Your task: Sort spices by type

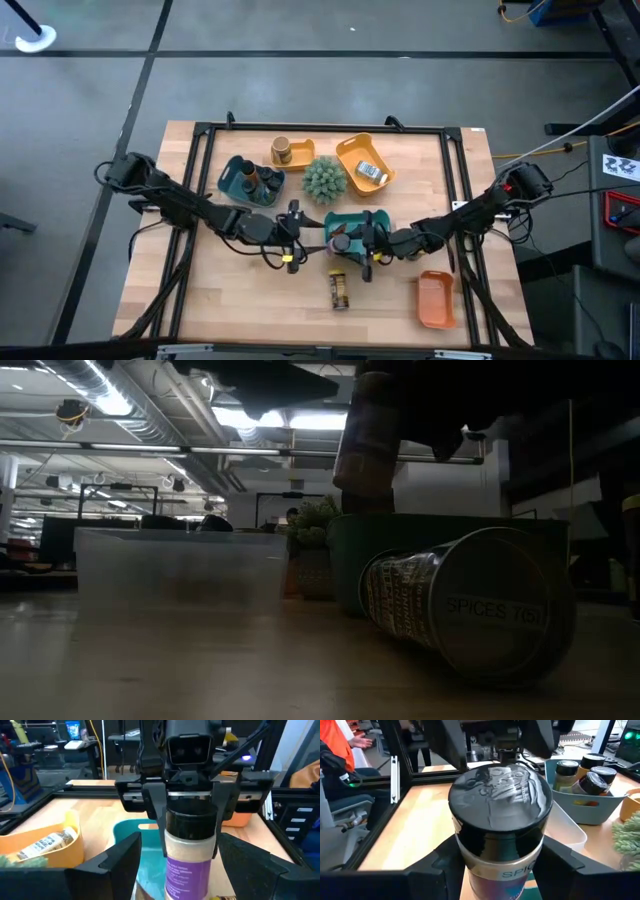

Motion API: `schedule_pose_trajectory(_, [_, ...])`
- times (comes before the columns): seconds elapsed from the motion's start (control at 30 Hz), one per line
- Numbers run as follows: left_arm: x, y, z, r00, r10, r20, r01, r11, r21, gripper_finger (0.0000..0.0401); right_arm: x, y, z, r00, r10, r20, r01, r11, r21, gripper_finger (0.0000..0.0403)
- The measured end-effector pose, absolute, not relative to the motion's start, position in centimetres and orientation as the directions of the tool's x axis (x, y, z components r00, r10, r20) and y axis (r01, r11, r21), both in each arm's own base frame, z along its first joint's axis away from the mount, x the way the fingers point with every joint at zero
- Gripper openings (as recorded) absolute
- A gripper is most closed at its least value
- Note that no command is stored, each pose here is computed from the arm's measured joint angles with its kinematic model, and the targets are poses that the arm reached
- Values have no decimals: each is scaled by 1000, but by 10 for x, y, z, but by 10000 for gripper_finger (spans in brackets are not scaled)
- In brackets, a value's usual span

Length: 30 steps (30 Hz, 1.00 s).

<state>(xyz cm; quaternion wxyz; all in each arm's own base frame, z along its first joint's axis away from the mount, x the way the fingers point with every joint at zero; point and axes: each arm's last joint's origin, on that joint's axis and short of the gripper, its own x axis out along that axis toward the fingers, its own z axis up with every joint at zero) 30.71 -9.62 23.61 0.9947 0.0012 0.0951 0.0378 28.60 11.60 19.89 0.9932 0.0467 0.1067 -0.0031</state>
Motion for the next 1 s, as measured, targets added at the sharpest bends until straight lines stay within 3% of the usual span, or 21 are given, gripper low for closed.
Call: schedule_pose_trajectory(1.0, [359,-101,210,987,96,-128,-105,992,-69,246,285,116,196,970,2,-241,29,992,123,189])
